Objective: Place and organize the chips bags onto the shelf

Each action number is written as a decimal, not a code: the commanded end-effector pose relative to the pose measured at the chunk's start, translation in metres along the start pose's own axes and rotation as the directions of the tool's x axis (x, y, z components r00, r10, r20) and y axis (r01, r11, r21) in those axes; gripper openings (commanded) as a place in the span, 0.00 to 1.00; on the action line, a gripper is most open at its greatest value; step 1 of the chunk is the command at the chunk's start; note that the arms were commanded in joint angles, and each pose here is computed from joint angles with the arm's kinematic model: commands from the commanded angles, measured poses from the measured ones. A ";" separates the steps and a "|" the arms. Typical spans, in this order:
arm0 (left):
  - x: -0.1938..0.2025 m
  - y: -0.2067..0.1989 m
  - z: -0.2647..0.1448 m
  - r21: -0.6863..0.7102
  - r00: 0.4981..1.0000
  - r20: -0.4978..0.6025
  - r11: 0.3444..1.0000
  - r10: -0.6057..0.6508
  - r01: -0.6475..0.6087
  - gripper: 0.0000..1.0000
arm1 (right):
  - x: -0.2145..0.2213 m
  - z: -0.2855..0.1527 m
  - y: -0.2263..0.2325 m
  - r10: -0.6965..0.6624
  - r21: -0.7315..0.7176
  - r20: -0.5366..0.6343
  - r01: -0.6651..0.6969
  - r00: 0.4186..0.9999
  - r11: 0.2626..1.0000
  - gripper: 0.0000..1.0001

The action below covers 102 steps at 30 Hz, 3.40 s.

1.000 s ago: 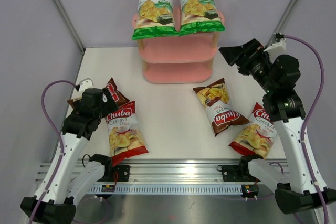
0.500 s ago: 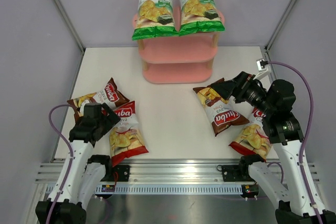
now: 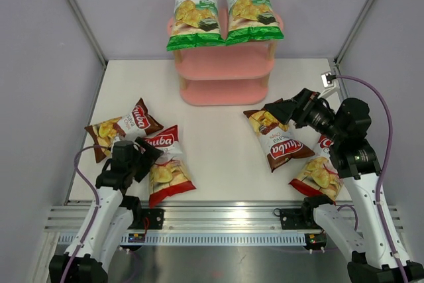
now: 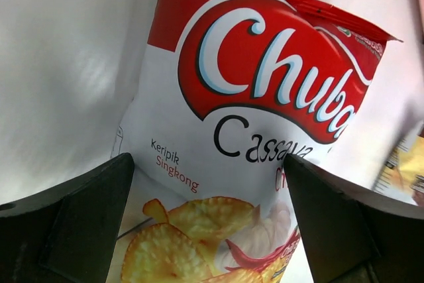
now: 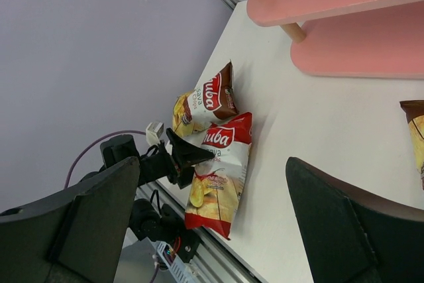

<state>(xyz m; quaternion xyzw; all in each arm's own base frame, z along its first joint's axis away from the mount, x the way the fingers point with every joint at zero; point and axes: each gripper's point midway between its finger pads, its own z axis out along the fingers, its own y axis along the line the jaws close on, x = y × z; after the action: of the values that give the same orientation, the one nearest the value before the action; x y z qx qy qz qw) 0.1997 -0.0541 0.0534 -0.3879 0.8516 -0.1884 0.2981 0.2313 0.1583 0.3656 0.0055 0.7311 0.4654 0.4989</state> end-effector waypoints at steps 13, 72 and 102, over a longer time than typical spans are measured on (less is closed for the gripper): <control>0.024 -0.081 0.007 0.223 0.999 -0.024 0.974 0.028 -0.022 0.99 | -0.002 0.010 0.000 0.017 -0.040 -0.007 -0.017 1.000 0.999 0.99; 0.007 -0.114 0.007 0.564 0.996 0.046 0.825 -0.077 0.038 0.30 | 0.156 0.067 -0.052 0.321 -0.050 -0.215 -0.338 0.922 0.940 0.99; -0.011 -0.211 -0.094 0.818 0.981 -0.023 0.561 -0.192 0.129 0.31 | 0.226 0.103 0.024 0.252 -0.218 -0.299 -0.324 0.920 0.921 0.98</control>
<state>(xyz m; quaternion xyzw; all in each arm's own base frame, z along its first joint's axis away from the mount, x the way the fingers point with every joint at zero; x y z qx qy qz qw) 0.2538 -0.1678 0.1831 -0.3060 0.6841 -0.5202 0.4096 0.1830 0.3360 0.1823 0.0149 0.7472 0.5960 0.2938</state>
